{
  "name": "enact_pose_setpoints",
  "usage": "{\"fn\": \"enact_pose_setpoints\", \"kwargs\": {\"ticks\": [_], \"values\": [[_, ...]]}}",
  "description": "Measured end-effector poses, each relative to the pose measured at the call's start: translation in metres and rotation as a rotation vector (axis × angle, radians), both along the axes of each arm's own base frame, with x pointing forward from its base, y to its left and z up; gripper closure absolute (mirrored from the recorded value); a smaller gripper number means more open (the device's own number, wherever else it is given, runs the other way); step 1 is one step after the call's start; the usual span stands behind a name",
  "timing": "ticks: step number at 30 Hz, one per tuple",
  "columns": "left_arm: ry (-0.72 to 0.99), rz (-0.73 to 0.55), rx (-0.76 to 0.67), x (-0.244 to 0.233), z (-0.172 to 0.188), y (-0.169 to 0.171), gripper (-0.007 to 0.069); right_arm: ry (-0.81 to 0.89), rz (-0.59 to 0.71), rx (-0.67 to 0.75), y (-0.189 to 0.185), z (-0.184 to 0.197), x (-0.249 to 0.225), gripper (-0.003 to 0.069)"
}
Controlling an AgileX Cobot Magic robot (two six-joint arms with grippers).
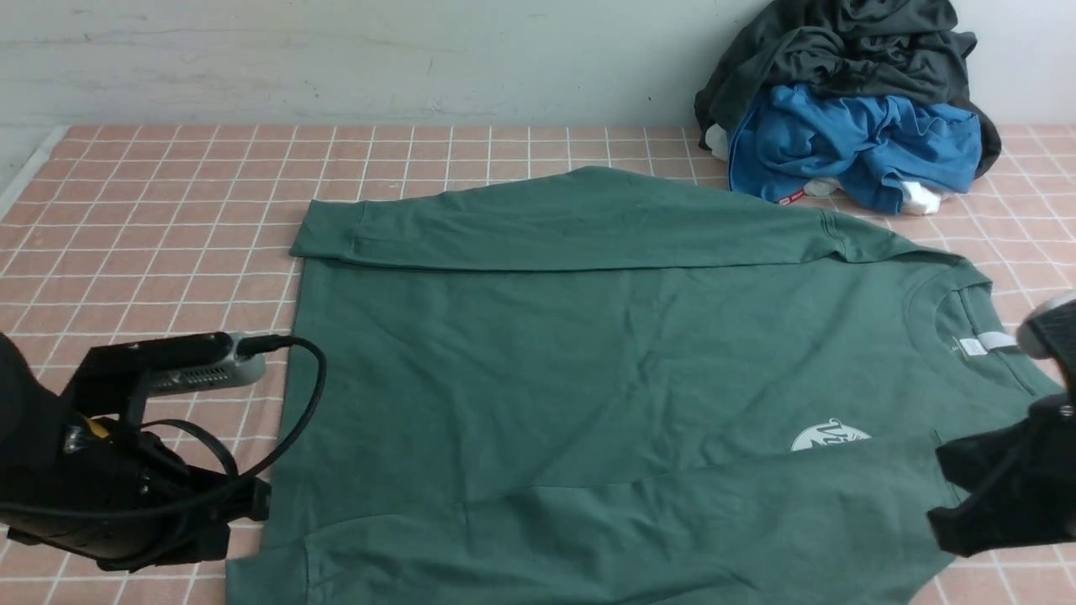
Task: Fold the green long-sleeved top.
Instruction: Use the left arm to clamp the cuff closest to it
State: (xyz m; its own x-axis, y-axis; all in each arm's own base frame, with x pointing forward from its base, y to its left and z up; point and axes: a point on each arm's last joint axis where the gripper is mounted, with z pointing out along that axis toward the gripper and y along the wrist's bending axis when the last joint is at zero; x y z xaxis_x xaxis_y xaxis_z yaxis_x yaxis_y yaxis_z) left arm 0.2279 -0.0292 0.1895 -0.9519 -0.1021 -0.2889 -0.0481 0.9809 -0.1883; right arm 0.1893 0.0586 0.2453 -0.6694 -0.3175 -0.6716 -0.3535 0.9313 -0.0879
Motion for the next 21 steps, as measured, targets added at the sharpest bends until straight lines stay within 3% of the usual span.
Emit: {"fn": "enact_pose_setpoints", "kwargs": {"ticks": [5, 8, 13, 16, 21], "values": [[0.038, 0.017, 0.013, 0.014, -0.026, 0.000, 0.0327, 0.000, 0.050, -0.002, 0.011, -0.006, 0.005, 0.0673], [0.092, 0.019, 0.015, 0.016, -0.039, 0.000, 0.0301, -0.003, 0.051, -0.001, 0.012, -0.006, 0.005, 0.0673], [0.093, -0.004, 0.006, 0.020, -0.040, -0.002, 0.0414, -0.005, 0.051, 0.000, 0.012, -0.006, 0.006, 0.0673], [0.079, -0.035, -0.023, 0.022, -0.037, -0.005, 0.0575, -0.007, 0.055, -0.006, 0.012, -0.006, 0.006, 0.0673], [-0.001, -0.079, -0.070, 0.034, -0.004, -0.011, 0.0625, -0.011, 0.058, -0.017, 0.011, -0.006, 0.006, 0.0673]]}}
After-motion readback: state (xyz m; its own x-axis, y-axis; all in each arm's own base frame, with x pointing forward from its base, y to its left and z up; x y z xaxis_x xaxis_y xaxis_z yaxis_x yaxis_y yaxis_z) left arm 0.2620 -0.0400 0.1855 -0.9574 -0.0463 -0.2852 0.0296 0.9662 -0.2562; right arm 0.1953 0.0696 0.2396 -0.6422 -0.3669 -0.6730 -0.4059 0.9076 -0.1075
